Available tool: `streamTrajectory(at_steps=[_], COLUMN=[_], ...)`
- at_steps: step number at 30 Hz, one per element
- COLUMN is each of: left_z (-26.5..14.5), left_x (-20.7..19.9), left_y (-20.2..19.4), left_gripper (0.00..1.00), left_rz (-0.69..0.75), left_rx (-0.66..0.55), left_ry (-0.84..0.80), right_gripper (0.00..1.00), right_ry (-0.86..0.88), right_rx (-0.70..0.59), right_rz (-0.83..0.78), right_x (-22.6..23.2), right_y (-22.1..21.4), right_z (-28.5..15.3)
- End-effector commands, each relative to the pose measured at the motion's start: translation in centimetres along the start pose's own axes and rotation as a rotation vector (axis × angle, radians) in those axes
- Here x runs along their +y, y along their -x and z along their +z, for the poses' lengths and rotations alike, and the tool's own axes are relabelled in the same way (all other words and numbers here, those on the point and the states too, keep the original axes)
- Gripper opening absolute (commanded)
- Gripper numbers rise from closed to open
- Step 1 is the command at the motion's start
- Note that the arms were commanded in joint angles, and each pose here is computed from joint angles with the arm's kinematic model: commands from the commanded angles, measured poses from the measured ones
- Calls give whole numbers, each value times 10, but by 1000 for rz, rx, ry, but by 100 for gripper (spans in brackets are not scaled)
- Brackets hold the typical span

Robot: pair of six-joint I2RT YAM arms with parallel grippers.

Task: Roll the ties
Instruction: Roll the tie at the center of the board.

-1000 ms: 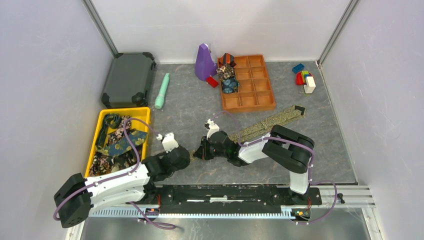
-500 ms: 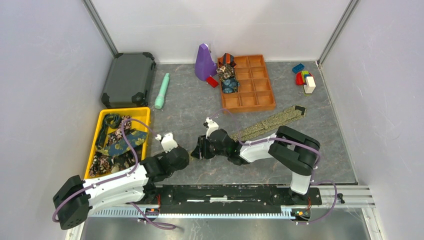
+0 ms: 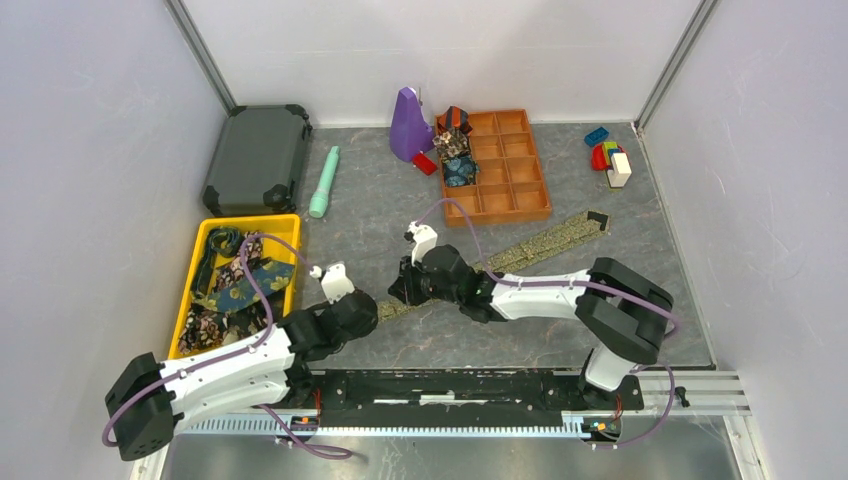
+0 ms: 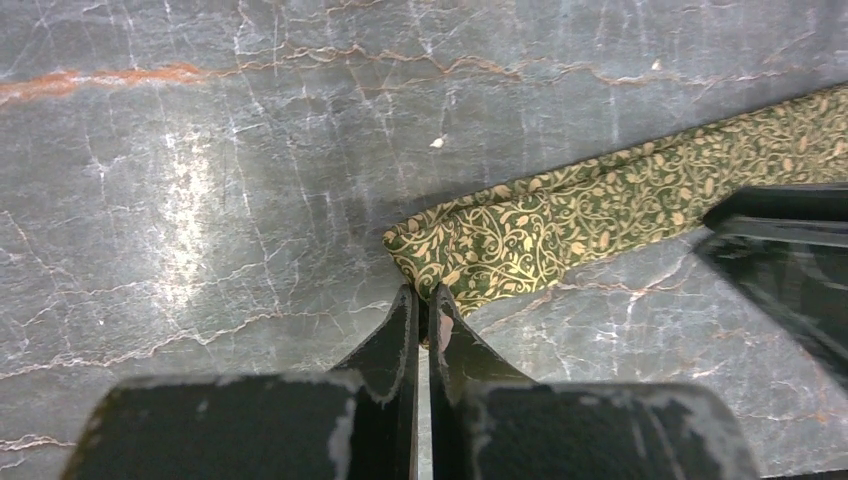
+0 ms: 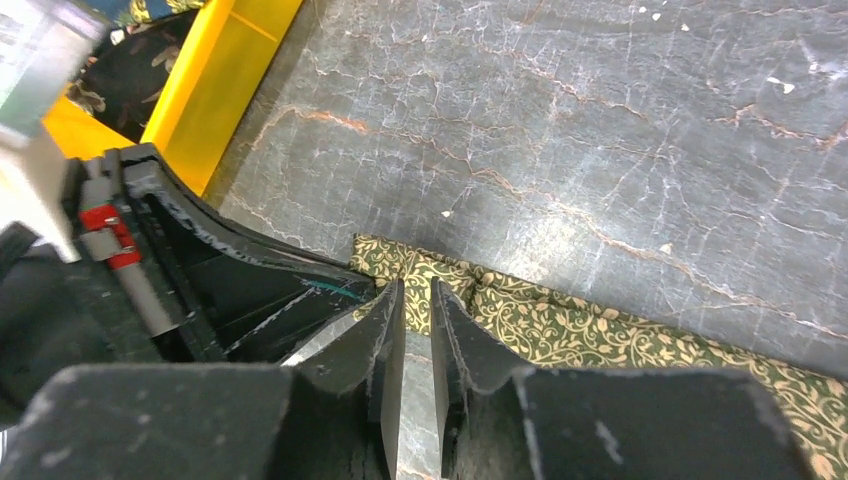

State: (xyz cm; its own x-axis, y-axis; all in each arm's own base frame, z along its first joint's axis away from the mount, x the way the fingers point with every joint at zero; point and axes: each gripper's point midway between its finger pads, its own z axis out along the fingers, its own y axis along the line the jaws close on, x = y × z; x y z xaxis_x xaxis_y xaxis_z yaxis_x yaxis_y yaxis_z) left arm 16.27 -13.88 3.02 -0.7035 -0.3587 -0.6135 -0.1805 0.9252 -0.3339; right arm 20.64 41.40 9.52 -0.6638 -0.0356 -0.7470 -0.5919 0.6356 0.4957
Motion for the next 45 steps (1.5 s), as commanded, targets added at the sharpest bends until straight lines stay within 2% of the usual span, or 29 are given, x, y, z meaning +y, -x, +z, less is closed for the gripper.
streamTrajectory(at_steps=[1,11,22,45], left_z=[-11,-23,-34,-44], left_x=[-15,-22,-26,-48], left_y=[17,26,36,42], left_gripper=[2,2,2,2], left_rz=[-1,22,61,176], left_rx=[-18,-9,8,89], left_ry=[-21,-22,9,30], right_gripper=[20,17,18,17], right_ry=[32,58,44,105], right_rx=[25,121,89,136], right_rz=[-58,-63,-93,-40], right_x=[12,18,24,33], right_y=[-2,-36,-17,-44], right_z=[15,39,31,35])
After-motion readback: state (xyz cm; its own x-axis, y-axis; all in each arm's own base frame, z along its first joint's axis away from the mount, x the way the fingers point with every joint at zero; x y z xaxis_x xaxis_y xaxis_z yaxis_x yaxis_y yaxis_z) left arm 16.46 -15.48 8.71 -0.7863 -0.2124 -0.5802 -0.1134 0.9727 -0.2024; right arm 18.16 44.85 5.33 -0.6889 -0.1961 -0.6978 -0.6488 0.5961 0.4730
